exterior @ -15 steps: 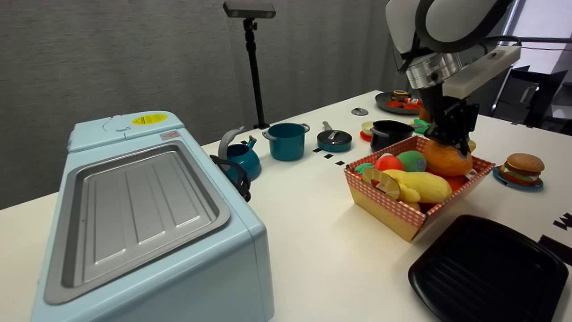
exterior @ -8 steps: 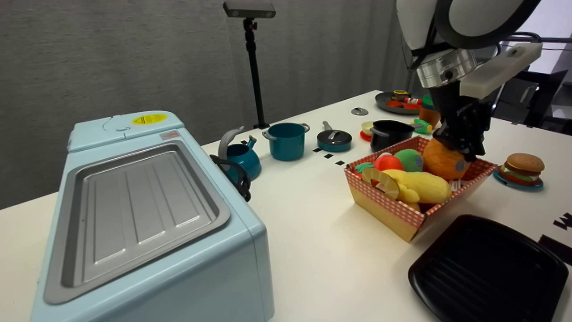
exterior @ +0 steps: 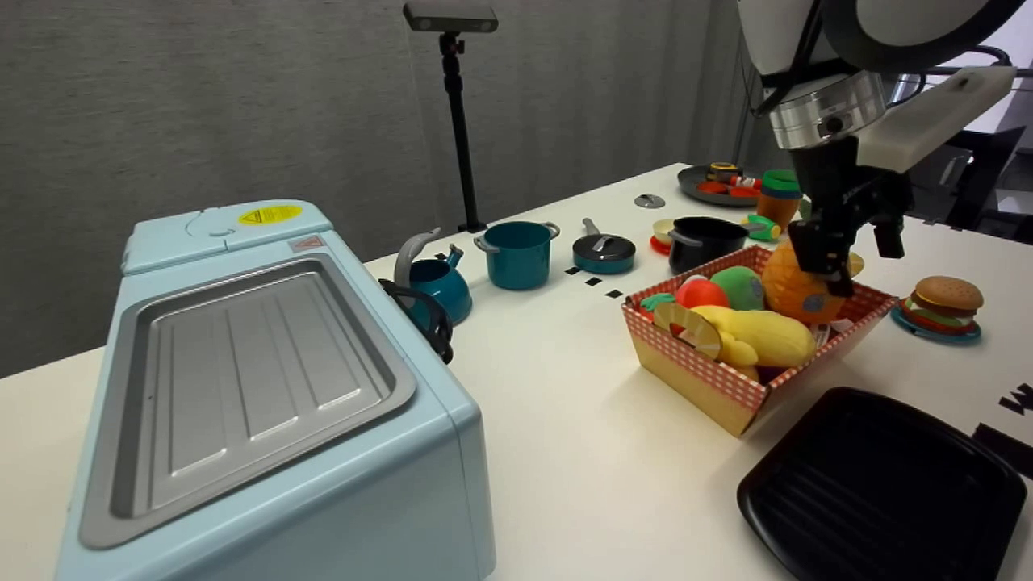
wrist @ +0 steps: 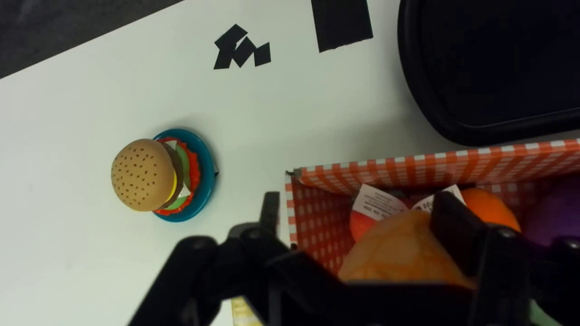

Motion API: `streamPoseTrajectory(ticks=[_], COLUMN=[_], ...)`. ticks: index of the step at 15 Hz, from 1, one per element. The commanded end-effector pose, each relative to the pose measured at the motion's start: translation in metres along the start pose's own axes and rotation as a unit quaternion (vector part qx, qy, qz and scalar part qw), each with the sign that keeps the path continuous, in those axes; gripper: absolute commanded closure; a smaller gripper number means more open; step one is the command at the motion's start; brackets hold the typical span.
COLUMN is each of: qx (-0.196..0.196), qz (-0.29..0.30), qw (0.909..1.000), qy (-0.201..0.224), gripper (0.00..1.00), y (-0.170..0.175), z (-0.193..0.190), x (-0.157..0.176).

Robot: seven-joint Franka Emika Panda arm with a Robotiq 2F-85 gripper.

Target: Pick up the pineapple fruit toy and put it in the orange box

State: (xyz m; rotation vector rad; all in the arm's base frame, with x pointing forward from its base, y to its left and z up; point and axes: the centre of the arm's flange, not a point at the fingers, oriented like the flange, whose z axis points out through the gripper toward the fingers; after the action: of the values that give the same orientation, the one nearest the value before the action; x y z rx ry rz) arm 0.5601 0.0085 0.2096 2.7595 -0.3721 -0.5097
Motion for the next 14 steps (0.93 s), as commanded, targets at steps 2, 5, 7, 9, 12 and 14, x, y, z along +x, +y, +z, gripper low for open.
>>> streamPoseTrajectory(ticks=[2, 5, 7, 9, 12, 14], qx=[-0.005, -0.003, -0.001, -0.002, -0.004, -0.008], qz=[-0.002, -0.005, -0.005, -0.002, 0.001, 0.003], qw=[0.9984, 0.9967, 0.9952, 0.9930, 0.9881, 0.9829], qy=[0.056, 0.081, 0.098, 0.118, 0.154, 0.184], gripper=[0.00, 0.00, 0.00, 0.00, 0.00, 0.00], y=[0.008, 0.011, 0.013, 0.015, 0.016, 0.016], z=[-0.013, -0.020, -0.023, -0.026, -0.032, -0.036], x=[-0.033, -0.042, -0.049, -0.055, -0.064, -0.070])
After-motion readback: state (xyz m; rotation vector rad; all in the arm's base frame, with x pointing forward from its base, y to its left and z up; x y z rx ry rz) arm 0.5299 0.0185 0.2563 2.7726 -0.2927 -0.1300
